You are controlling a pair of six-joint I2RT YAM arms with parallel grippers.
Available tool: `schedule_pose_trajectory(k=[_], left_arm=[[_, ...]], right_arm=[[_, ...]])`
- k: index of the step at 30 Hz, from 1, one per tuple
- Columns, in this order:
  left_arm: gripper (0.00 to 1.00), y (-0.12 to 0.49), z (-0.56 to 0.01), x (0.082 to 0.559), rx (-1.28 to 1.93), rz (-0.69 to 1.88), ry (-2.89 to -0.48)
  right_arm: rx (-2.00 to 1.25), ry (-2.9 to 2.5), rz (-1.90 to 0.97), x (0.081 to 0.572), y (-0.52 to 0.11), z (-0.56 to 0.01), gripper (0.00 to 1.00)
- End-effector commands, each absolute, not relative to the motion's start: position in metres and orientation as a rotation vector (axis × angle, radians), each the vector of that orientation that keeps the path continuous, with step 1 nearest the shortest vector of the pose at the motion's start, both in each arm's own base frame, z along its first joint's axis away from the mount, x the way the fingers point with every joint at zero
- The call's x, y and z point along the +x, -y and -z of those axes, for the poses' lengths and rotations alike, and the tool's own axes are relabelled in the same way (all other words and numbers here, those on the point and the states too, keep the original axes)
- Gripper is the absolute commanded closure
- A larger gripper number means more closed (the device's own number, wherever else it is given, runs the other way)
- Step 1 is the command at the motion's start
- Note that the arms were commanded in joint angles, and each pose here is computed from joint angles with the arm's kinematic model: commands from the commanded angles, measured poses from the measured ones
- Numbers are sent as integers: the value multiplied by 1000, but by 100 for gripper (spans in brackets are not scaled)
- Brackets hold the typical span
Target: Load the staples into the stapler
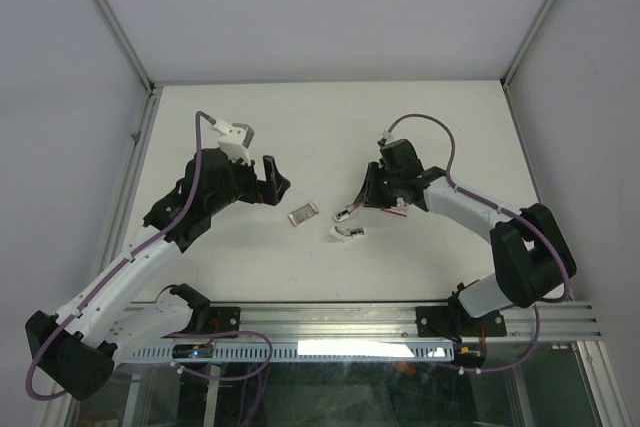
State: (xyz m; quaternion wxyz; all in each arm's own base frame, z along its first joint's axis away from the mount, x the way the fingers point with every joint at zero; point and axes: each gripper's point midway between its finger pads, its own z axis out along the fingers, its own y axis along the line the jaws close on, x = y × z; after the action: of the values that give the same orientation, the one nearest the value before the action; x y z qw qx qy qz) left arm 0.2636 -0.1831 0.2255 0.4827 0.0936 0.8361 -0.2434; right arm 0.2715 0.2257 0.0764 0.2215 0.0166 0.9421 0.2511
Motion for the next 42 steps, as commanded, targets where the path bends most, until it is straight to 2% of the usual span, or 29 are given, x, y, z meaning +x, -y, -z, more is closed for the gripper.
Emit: schedule_pose_trajectory(k=[1,14,18,28,31,37,42], left_arm=[[1,178,-235,268,235,563,-1982],[1,180,-228,270,251,553,-2003],[1,180,-227,271,255,549,-2008],[1,178,-227,273,244,534,-2005],[1,176,-228,273,236,527,-2001],[1,164,-232,278,176,481,-1985],[1,137,-223,296,33,579,-2027]], right_arm=[[90,-2509,-699,304,-235,-96,84],[152,-2564,-600,314,-220,-79,84],[162,-2579,-587,314,-216,-73,80],[160,-2562,-516,322,-203,-84,46],[155,-2554,-496,323,-199,-88,41],[93,-2453,-455,326,-198,-132,40],[-73,-2408,-414,317,-239,-162,45]])
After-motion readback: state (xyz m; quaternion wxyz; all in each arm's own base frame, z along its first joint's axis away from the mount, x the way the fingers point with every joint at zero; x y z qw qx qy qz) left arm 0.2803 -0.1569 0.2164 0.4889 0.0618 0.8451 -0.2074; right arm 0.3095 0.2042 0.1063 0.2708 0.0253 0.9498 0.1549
